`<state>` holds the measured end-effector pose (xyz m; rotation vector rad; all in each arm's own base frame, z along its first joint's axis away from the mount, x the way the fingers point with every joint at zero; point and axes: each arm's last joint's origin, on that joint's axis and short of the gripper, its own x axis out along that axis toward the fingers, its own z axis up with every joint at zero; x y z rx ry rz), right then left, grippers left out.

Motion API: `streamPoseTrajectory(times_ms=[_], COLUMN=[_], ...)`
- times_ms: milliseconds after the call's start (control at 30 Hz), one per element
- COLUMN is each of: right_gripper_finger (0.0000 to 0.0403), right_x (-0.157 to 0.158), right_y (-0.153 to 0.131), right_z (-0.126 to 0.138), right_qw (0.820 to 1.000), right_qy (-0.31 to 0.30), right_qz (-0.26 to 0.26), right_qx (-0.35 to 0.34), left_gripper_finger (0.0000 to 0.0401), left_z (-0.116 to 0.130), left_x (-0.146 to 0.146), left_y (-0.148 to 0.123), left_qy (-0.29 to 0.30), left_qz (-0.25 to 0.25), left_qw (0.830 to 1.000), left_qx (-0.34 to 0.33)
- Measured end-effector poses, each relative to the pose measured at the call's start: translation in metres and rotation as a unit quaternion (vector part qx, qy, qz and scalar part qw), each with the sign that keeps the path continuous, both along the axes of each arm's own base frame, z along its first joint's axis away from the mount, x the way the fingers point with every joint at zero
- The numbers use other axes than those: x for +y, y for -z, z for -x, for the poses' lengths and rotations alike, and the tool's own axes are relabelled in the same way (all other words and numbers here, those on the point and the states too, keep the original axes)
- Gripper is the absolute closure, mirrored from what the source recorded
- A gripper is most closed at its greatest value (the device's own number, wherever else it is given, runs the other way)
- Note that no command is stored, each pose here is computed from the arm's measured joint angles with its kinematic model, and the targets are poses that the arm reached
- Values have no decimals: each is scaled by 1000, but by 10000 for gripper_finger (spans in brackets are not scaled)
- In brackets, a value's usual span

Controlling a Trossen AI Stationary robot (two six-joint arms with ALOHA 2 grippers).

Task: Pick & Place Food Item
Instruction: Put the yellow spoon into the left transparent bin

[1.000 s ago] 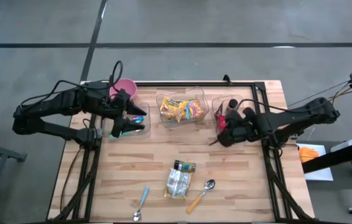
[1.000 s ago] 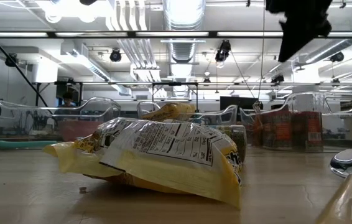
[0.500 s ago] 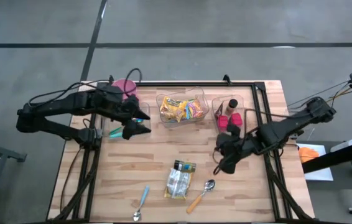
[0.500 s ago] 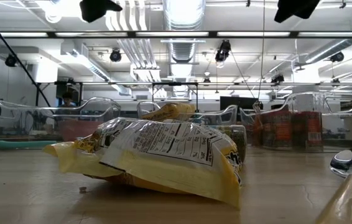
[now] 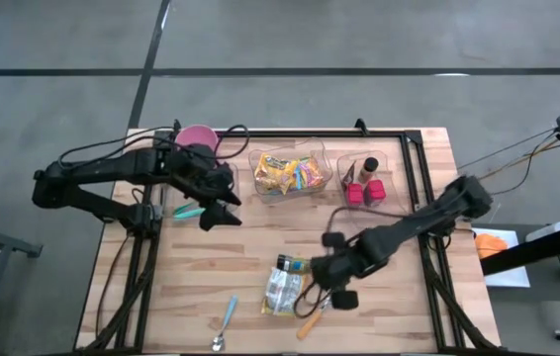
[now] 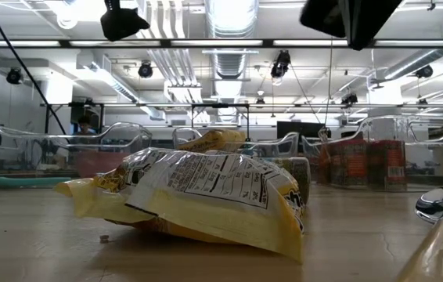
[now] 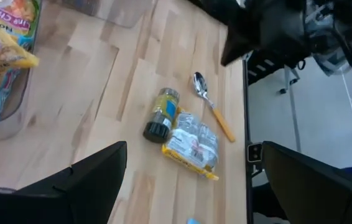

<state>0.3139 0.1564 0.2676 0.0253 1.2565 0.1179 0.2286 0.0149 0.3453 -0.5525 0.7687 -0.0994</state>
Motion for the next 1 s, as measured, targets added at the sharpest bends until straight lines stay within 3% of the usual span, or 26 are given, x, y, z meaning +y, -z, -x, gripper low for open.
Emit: streamPoseTrajectory(times_ms=[200, 400, 633, 767, 1000], right_gripper_finger=[390, 390, 384, 335, 207], right_x=[23, 23, 16, 10, 1], right_y=[8, -1, -28, -39, -35], right_z=[-26, -39, -50, -54, -58], right_qw=[997, 989, 990, 987, 969], right_qy=[-54, 80, 131, 155, 232], right_qz=[21, 110, 46, 24, 43], right_qx=[50, 56, -3, -41, -70], left_gripper_finger=[26, 26, 26, 26, 26], left_z=[8, 12, 14, 14, 21], left_x=[-1, -1, -1, -1, -1], left_y=[0, 7, 16, 18, 12], left_qy=[3, 0, -1, 0, -9], left_qz=[-5, -2, 0, 0, -12], left_qw=[1000, 1000, 1000, 1000, 1000], left_qx=[3, 13, 25, 25, 11])
